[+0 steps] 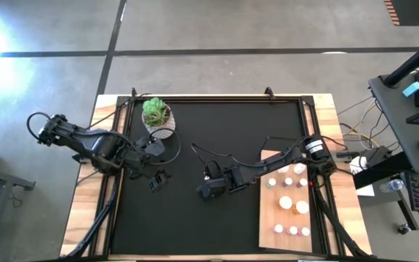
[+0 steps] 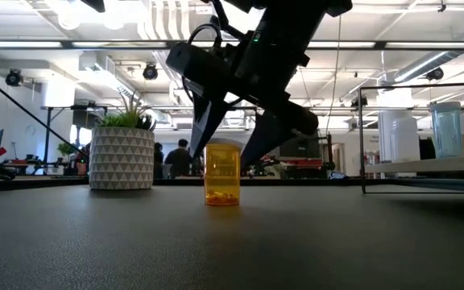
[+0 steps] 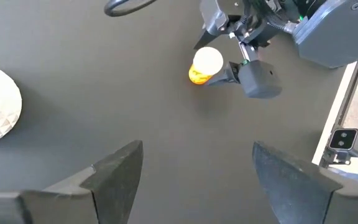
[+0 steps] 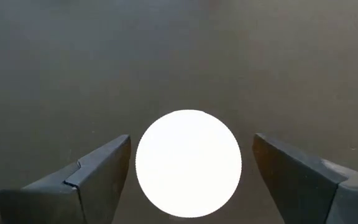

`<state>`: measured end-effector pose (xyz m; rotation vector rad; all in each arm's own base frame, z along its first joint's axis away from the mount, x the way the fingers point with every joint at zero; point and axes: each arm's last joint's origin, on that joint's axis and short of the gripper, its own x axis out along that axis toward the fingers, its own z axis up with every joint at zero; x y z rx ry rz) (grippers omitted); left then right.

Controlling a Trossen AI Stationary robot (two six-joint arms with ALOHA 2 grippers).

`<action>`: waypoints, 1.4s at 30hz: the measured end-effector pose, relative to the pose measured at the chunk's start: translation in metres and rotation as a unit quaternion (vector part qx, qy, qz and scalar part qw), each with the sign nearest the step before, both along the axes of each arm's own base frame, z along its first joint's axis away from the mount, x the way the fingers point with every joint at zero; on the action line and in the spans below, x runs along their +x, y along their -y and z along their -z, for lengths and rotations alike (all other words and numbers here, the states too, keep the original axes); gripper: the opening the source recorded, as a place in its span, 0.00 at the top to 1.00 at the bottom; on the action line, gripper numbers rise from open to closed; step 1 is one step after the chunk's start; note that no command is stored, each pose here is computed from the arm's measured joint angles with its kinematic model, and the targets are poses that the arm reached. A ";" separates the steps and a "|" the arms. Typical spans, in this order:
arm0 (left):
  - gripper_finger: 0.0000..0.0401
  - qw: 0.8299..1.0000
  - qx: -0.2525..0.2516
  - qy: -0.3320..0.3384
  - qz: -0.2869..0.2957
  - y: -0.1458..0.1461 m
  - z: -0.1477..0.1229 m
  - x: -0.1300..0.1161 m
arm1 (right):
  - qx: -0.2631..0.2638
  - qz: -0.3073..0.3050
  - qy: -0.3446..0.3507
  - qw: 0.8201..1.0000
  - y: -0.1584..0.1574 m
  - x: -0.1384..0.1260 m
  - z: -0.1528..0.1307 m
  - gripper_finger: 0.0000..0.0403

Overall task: Pick and place medicine bottles onto shelf by color
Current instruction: Put the orange pill bottle on the shelf aligned with the other pill capsule bottles

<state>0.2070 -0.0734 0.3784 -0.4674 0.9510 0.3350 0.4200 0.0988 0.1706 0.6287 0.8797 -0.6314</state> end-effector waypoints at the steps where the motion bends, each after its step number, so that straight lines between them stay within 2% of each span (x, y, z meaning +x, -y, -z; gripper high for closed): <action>1: 0.29 1.000 0.000 0.000 0.000 0.000 0.000 0.000 | 0.000 0.000 0.000 1.000 0.000 0.000 0.000 0.19; 12: 0.29 1.000 0.000 0.000 0.000 0.000 0.000 0.000 | 0.000 0.000 0.000 1.000 0.000 0.000 0.000 0.21; 20: 0.29 1.000 0.005 -0.001 0.008 0.000 0.000 0.000 | 0.000 0.000 0.000 1.000 0.000 0.000 0.000 0.42; 25: 0.29 1.000 0.005 -0.001 0.009 0.000 0.000 0.000 | 0.001 0.000 0.001 1.000 0.000 0.000 0.000 0.49; 34: 0.29 1.000 0.007 -0.001 0.011 0.000 0.000 0.000 | 0.011 -0.011 0.008 1.000 -0.001 0.002 -0.009 0.50; 42: 0.29 1.000 0.006 -0.001 0.010 0.000 0.000 0.000 | 0.000 -0.060 0.023 0.998 -0.021 0.007 -0.040 0.50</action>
